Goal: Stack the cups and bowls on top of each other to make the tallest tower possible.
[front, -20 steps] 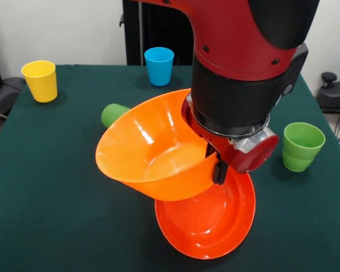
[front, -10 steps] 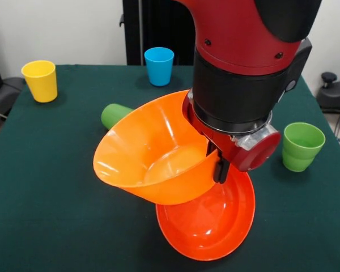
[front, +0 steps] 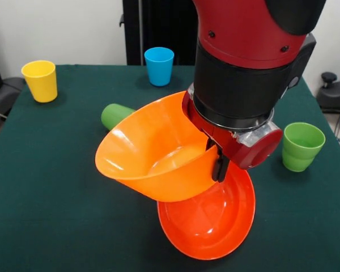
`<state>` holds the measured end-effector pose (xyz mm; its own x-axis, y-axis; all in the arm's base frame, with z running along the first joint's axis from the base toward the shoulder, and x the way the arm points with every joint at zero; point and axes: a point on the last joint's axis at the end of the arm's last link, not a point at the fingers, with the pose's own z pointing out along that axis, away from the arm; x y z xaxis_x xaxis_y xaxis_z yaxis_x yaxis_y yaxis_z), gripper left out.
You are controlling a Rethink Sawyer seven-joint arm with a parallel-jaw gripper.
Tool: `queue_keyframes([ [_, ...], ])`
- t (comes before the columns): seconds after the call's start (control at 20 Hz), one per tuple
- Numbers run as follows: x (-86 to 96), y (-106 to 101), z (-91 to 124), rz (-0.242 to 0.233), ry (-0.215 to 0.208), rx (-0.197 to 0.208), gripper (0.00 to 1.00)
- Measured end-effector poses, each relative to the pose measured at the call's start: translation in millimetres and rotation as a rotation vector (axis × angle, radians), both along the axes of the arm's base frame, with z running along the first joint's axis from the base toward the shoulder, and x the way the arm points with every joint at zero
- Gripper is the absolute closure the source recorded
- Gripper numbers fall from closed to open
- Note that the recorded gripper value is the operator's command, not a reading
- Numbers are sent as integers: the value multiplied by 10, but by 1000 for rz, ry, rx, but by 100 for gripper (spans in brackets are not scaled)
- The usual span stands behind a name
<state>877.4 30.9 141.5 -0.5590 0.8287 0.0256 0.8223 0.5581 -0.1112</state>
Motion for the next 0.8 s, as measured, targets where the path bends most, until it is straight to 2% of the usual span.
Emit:
queue_keyframes([
  [0.45,44,9,119,19,-15,-48,100],
  [0.8,146,146,285,32,-50,-36,100],
])
